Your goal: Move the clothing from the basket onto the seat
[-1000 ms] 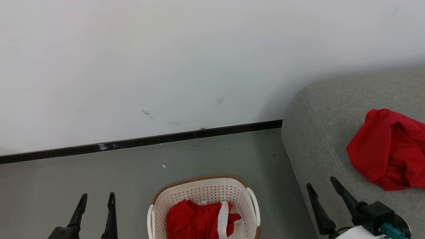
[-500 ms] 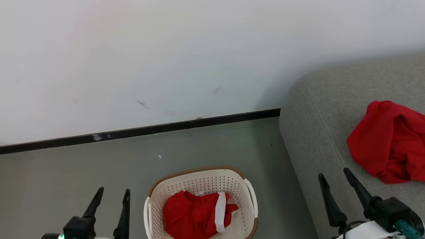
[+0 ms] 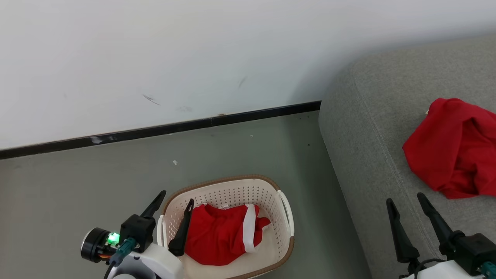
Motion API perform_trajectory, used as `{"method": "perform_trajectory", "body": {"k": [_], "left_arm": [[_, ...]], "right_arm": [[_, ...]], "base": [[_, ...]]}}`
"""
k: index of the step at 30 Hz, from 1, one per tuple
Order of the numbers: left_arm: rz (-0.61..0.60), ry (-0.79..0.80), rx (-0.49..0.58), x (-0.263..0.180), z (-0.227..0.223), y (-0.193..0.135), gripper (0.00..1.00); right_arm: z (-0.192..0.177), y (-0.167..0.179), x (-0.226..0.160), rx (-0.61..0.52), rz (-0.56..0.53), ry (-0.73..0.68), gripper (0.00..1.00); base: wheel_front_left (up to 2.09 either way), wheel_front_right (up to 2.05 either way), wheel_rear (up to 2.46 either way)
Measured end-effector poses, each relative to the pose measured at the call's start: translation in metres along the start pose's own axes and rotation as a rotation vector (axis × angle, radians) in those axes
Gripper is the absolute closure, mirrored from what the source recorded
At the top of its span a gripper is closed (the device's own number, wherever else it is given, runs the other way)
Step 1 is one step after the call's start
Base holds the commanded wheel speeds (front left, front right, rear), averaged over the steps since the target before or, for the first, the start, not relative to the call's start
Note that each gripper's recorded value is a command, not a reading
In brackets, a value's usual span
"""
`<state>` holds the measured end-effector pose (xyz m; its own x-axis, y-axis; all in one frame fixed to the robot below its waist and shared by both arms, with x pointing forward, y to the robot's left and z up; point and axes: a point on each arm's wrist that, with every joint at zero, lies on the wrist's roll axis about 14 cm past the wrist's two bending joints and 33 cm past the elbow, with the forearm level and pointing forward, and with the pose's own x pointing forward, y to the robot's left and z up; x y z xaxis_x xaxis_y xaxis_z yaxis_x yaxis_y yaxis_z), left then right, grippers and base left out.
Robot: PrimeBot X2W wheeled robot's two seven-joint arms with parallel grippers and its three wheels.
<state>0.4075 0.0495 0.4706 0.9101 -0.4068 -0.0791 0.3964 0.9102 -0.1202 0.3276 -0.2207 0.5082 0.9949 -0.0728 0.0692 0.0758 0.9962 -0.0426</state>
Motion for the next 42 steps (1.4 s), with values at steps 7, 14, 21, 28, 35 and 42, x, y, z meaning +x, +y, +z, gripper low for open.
{"method": "perform_trajectory", "body": {"k": [7, 14, 21, 28, 35, 42], "left_arm": [[-0.088, 0.131, 0.031, 0.02, -0.037, -0.017, 0.0], [-0.172, 0.218, 0.069, 0.039, -0.068, -0.034, 0.0], [-0.221, 0.307, 0.092, 0.056, -0.103, -0.04, 0.0], [-0.249, 0.355, 0.098, 0.074, -0.127, -0.044, 0.0], [-0.28, 0.431, 0.112, 0.085, -0.164, -0.048, 0.0], [-0.305, 0.517, 0.112, 0.086, -0.203, -0.051, 0.0]], "right_arm": [[-0.002, -0.008, 0.006, -0.018, -0.025, 0.012, 0.0], [-0.007, -0.013, 0.016, -0.02, -0.044, 0.026, 0.0], [-0.004, -0.016, 0.036, -0.015, -0.053, 0.006, 0.0], [-0.011, -0.021, 0.048, -0.015, -0.071, 0.017, 0.0], [-0.022, -0.028, 0.057, -0.018, -0.093, 0.043, 0.0], [-0.032, -0.031, 0.067, -0.015, -0.102, 0.065, 0.0]], "base": [[0.0, 0.0, 0.0], [0.0, 0.0, 0.0], [0.0, 0.0, 0.0], [0.0, 0.0, 0.0], [0.0, 0.0, 0.0], [0.0, 0.0, 0.0]]}}
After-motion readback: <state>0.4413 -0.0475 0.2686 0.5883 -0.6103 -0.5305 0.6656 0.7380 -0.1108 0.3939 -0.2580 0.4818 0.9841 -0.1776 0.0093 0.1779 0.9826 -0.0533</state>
